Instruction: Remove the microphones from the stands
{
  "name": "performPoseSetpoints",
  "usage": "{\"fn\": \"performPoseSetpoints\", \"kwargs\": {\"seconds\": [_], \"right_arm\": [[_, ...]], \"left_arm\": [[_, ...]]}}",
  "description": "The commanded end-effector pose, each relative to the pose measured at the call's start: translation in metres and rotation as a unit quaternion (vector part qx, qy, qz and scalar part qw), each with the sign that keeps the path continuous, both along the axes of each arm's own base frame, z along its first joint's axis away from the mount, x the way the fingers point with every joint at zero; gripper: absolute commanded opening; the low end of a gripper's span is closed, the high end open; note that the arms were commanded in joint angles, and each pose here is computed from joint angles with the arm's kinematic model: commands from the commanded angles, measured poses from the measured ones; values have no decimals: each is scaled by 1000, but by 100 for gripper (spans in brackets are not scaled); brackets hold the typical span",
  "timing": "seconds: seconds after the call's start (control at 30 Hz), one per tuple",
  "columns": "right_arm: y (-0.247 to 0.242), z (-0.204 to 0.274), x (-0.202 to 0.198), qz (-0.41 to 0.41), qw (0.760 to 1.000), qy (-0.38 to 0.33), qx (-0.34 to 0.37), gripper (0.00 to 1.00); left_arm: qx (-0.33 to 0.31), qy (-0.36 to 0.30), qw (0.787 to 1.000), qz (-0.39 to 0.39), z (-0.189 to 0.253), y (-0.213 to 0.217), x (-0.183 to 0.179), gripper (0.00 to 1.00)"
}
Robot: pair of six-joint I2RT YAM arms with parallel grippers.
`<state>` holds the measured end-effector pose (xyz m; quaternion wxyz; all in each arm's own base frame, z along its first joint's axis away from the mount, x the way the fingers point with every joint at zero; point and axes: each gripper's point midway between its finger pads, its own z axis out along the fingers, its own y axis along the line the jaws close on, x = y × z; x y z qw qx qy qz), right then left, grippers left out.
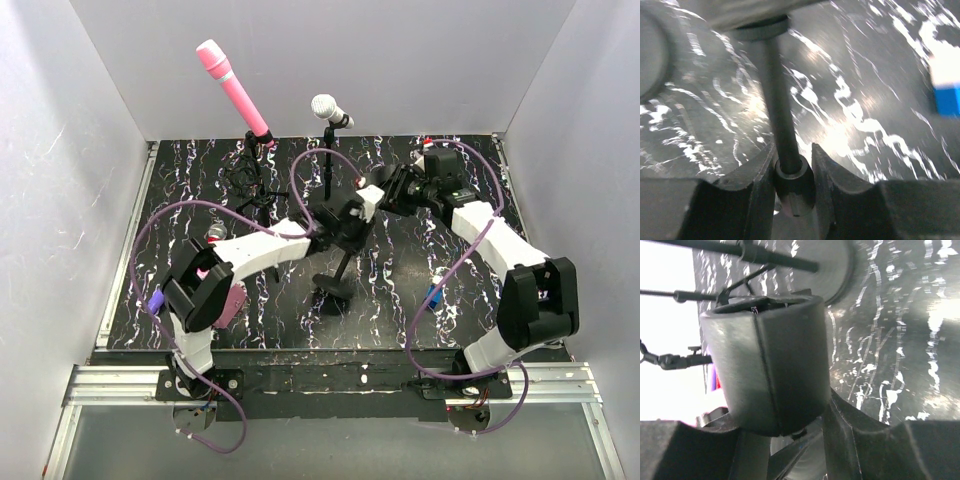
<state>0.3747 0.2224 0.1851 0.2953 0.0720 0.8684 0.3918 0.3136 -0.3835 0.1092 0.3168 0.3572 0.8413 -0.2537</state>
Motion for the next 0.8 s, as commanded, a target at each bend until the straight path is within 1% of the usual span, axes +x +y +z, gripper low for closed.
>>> {"fn": "performPoseSetpoints", "kwargs": {"seconds": [0.0,0.07,0.1,0.13,0.17,0.2,0.23,0.27,0.3,0.37,0.4,0.43,0.47,0.53,0.63,0.7,0.73,0.77], "right_arm": [[-13,54,3,-65,996,-39,-41,1],[-12,64,3,-68,994,-61,-53,1],[-11,68,2,-66,993,-74,-58,1],[-12,69,4,-69,993,-80,-60,1],[-13,70,5,-66,992,-89,-66,1],[-14,70,7,-62,990,-101,-72,1],[-15,73,8,-58,988,-117,-77,1],[-16,75,9,-55,986,-133,-81,1],[-16,76,9,-48,985,-146,-83,1],[-10,83,9,-15,977,-195,-82,1],[-6,88,5,7,972,-222,-76,1],[-3,91,3,30,962,-259,-81,1],[1,89,-1,51,952,-292,-82,1],[2,97,-4,62,935,-340,-85,1],[11,103,-19,117,911,-385,-90,1],[16,104,-36,163,880,-435,-100,1],[18,99,-44,186,860,-461,-112,1],[20,94,-53,205,849,-474,-115,1]], "left_arm": [[111,-233,927,273,54,54,75,0],[101,-228,937,246,52,43,75,0],[94,-222,942,233,51,38,72,17],[87,-213,951,207,48,30,68,38],[82,-204,960,174,46,24,63,54],[76,-195,967,148,46,18,57,63],[69,-191,970,132,49,18,54,68],[52,-179,976,109,51,14,48,71],[49,-182,980,69,54,12,40,73],[39,-186,982,10,61,12,24,77],[36,-200,978,-35,68,13,14,80],[34,-214,974,-64,74,17,6,82],[33,-225,971,-75,75,23,2,83],[19,-239,966,-100,87,33,-7,84],[6,-225,966,-127,106,47,-18,84],[-1,-214,967,-141,116,54,-24,84],[1,-214,966,-143,119,57,-26,84],[4,-219,965,-144,122,60,-27,84]]}}
